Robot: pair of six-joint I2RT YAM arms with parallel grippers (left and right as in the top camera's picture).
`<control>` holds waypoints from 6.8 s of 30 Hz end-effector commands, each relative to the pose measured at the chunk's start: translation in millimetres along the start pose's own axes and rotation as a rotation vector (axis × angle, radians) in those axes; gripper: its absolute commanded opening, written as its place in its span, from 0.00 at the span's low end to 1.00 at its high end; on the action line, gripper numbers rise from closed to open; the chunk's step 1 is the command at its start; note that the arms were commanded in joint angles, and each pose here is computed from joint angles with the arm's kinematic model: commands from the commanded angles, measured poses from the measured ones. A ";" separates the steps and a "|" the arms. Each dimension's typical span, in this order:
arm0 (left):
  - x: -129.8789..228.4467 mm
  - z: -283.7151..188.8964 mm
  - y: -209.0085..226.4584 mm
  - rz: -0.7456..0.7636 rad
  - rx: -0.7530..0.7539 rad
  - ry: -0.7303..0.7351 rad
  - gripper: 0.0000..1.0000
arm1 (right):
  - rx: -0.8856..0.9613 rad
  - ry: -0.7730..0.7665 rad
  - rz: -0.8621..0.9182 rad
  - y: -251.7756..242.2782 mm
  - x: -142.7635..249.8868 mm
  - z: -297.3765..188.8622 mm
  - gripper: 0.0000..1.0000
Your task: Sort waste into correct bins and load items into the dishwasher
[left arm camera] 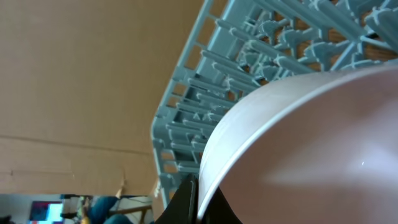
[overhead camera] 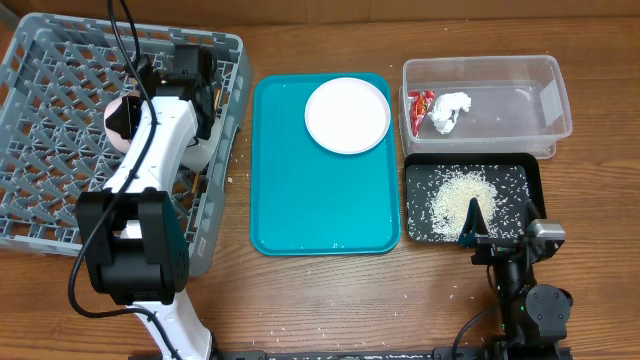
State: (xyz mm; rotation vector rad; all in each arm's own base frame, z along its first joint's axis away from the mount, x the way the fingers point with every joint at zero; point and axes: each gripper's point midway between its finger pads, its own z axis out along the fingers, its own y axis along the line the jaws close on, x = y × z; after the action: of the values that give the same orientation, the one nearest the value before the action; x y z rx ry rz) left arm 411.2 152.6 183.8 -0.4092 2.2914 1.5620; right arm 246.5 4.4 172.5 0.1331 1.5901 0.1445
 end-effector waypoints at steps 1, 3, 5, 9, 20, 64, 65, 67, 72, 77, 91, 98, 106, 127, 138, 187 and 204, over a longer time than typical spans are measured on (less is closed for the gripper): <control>-10.0 -2.7 17.3 0.046 -0.146 -0.038 0.04 | 0.002 -0.002 -0.003 -1.2 2.0 0.2 1.00; -13.7 -1.7 12.8 0.066 -0.122 -0.041 0.04 | 0.003 -0.002 -0.003 -1.2 2.0 0.2 1.00; -11.5 -1.2 -2.4 0.075 -0.034 -0.033 0.04 | 0.003 -0.002 -0.003 -1.2 2.0 0.2 1.00; -9.7 -0.7 -5.8 0.077 -0.019 -0.030 0.04 | 0.003 -0.002 -0.003 -1.2 2.0 0.2 1.00; -13.6 -40.6 -18.2 0.227 -0.051 -0.113 0.15 | 0.002 -0.002 -0.003 -1.2 2.1 0.2 1.00; 63.3 -270.6 -273.9 0.161 1.224 0.201 0.04 | 0.003 -0.002 -0.003 -1.2 2.0 0.2 1.00; 61.0 -270.2 -267.4 0.165 1.220 0.196 0.04 | 0.003 -0.002 -0.003 -1.2 2.0 0.2 1.00; 52.9 -270.0 -250.2 0.151 1.212 0.183 0.04 | 0.003 -0.002 -0.003 -1.2 2.0 0.2 1.00; 11.0 -264.4 -177.8 0.030 1.150 0.053 0.04 | 0.003 -0.002 -0.003 -1.3 2.0 0.2 1.00; -33.9 -245.9 -52.8 -0.061 0.908 -0.238 0.04 | 0.003 -0.002 -0.003 -1.3 2.1 0.2 1.00; -52.4 -147.4 115.2 0.042 0.259 -0.343 0.04 | 0.003 -0.002 -0.003 -1.3 2.0 0.2 1.00; -46.5 -80.8 144.9 -0.041 0.193 -0.209 0.04 | 0.003 -0.002 -0.003 -1.2 2.0 0.2 1.00; -54.4 -24.7 148.1 0.006 0.256 -0.185 0.04 | 0.003 -0.002 -0.003 -1.2 2.0 0.2 1.00; -52.2 46.1 70.8 0.173 0.169 -0.031 0.04 | 0.003 -0.002 -0.003 -1.3 2.1 0.2 1.00; -61.1 46.6 75.5 0.135 0.151 -0.055 0.04 | 0.003 -0.002 -0.003 -1.2 2.0 0.2 1.00; 48.5 -335.2 147.4 0.000 1.334 -0.742 1.00 | 0.003 -0.002 -0.003 -1.3 2.1 0.2 1.00; 157.8 -251.9 82.7 -0.515 1.412 -1.030 1.00 | 0.002 -0.002 -0.003 -1.2 2.0 0.2 1.00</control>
State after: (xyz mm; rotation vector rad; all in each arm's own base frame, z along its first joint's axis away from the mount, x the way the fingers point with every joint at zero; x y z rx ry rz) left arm 203.6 -57.6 299.7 0.2123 1.6571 -0.2394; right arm 246.5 4.4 172.5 0.1337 1.5901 0.1445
